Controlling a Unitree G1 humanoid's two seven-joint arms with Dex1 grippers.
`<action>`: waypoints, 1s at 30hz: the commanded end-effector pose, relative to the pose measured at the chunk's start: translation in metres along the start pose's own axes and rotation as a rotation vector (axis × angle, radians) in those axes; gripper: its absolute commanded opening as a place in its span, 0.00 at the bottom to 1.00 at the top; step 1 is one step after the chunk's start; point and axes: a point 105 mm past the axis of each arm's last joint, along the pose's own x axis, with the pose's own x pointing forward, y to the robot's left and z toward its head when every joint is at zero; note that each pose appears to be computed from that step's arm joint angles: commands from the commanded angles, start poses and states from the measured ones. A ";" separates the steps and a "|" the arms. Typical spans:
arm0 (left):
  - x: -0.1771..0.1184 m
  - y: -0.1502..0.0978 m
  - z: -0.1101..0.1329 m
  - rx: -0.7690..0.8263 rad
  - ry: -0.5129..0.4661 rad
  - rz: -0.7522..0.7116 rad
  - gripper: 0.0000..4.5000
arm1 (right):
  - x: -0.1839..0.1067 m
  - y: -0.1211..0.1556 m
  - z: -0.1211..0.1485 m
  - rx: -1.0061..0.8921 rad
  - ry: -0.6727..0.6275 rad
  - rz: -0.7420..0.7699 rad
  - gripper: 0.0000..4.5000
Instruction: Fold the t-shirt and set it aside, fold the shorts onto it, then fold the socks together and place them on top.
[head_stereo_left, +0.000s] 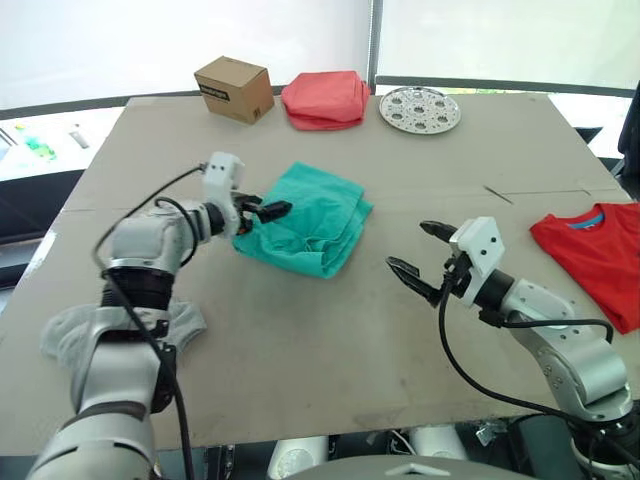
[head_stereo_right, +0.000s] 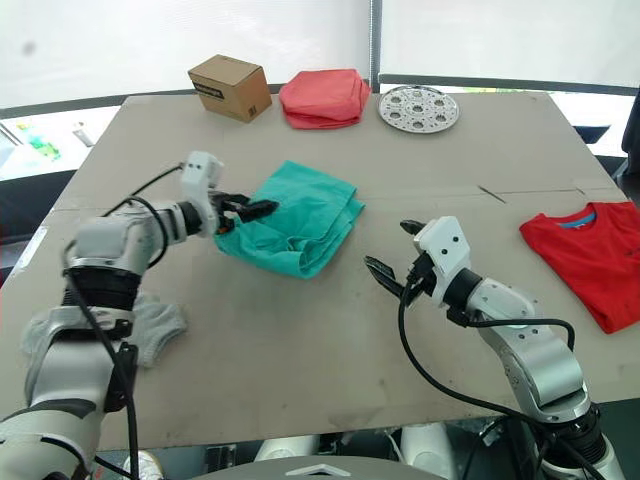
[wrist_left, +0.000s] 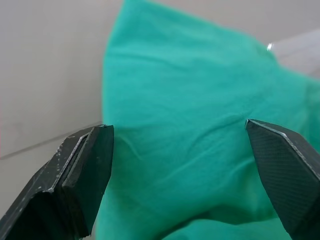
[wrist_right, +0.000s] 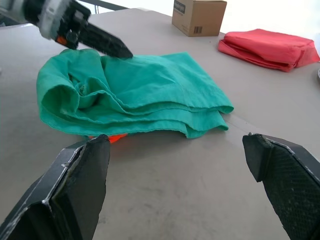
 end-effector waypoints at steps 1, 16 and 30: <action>0.012 -0.008 -0.020 0.077 0.094 -0.098 0.88 | -0.005 0.001 0.011 -0.029 -0.023 -0.028 1.00; 0.022 -0.138 -0.009 -0.024 0.001 -0.376 0.10 | -0.033 -0.019 -0.014 0.235 0.164 -0.211 1.00; -0.099 -0.128 -0.008 0.124 -0.180 -0.563 0.76 | -0.019 0.003 -0.031 0.498 0.332 -0.221 1.00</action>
